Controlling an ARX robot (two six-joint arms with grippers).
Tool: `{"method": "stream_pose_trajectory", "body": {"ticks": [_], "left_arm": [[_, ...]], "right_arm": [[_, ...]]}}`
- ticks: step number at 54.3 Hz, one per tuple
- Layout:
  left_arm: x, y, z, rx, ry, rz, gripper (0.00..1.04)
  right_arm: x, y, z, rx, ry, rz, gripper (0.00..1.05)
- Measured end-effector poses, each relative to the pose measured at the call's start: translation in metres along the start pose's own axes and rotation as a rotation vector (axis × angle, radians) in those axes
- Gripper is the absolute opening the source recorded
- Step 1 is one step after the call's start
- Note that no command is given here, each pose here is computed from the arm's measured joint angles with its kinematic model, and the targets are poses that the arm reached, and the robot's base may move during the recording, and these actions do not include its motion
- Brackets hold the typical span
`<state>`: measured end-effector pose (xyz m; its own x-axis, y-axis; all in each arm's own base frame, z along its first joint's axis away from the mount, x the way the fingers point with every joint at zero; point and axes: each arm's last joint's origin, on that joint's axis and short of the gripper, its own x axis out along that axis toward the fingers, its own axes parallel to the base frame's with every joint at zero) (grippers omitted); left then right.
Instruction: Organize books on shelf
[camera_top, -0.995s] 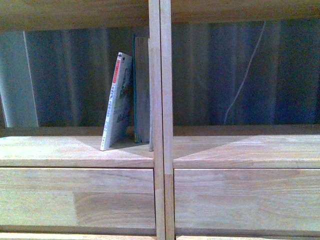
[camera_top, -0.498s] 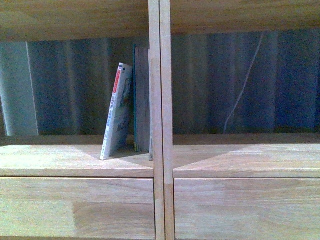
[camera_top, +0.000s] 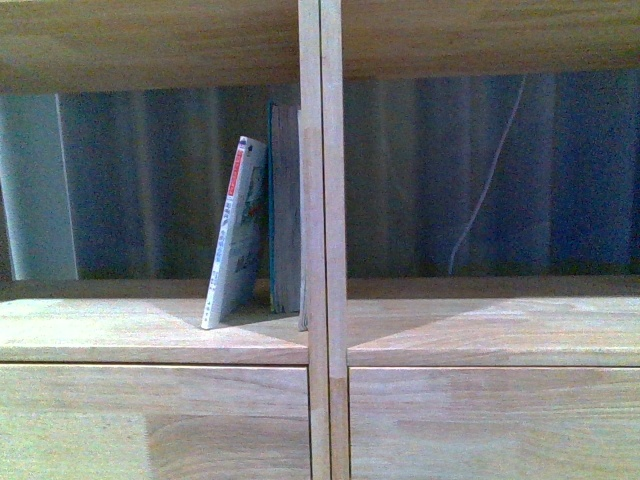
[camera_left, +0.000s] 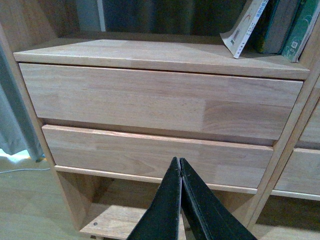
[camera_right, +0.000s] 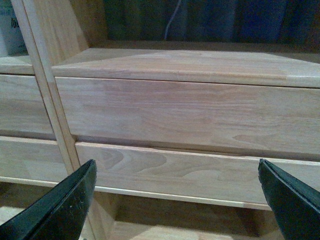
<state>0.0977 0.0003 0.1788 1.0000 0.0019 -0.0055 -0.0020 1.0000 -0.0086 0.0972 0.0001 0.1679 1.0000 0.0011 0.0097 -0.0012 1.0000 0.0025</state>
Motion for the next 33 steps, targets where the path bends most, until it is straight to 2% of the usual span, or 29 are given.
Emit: {"method": "stream_pose_trajectory", "body": {"ticks": [10, 22, 24, 33], "left_arm": [[0.0, 0.0, -0.012, 0.0, -0.002, 0.002, 0.03], [0.0, 0.0, -0.012, 0.001, -0.007, 0.001, 0.03], [0.0, 0.0, -0.012, 0.0, -0.007, 0.001, 0.05], [0.0, 0.0, -0.012, 0.001, -0.007, 0.001, 0.34]], "right_arm": [[0.0, 0.0, 0.0, 0.0, 0.0, 0.0, 0.98], [0.0, 0.0, 0.0, 0.0, 0.0, 0.0, 0.98], [0.0, 0.0, 0.0, 0.0, 0.0, 0.0, 0.98], [0.0, 0.0, 0.0, 0.0, 0.0, 0.0, 0.98]]}}
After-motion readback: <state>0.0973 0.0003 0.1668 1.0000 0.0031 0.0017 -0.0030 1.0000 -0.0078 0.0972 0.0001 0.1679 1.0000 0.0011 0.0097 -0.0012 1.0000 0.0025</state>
